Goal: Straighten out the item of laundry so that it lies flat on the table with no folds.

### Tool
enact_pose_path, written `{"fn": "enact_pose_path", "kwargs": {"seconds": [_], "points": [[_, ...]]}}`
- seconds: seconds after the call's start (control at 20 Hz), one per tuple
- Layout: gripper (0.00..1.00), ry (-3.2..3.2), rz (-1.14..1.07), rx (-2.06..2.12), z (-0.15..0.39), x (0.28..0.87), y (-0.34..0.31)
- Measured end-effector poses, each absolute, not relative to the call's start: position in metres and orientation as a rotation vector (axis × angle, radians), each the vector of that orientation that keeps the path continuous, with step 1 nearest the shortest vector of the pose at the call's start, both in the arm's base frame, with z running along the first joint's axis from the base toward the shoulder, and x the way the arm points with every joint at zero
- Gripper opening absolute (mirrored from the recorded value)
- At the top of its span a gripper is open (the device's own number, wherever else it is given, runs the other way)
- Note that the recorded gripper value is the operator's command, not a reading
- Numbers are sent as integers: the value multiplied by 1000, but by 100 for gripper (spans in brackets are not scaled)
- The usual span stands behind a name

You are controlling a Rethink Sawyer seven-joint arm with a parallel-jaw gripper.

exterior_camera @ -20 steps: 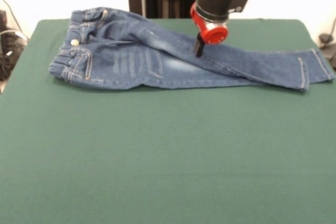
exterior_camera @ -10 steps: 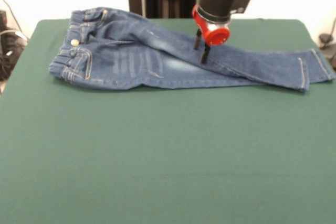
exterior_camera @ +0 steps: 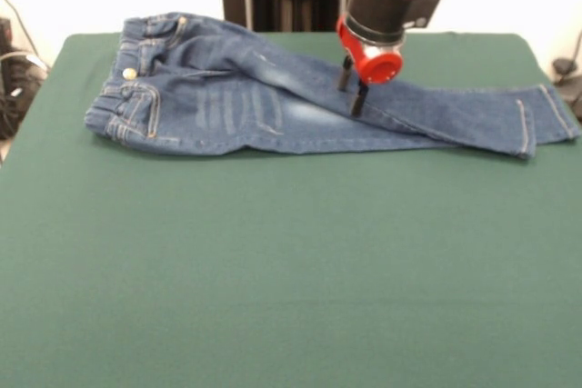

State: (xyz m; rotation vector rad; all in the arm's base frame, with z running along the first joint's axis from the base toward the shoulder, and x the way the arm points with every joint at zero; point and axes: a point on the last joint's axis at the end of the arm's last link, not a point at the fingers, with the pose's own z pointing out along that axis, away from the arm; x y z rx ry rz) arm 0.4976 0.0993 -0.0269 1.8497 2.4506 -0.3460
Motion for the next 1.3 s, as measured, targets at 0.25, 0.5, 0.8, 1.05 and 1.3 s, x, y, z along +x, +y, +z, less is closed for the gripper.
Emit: {"fn": "enact_pose_path", "kwargs": {"seconds": [0.25,0.5,0.8,1.05,1.3], "points": [[100,2431,-312,1868,-38,500,96],[100,2413,-281,1894,-43,501,93],[100,2360,-254,1958,-42,499,93],[100,2296,-212,2004,-42,495,92],[0,2279,-198,2026,-41,488,94]]}}
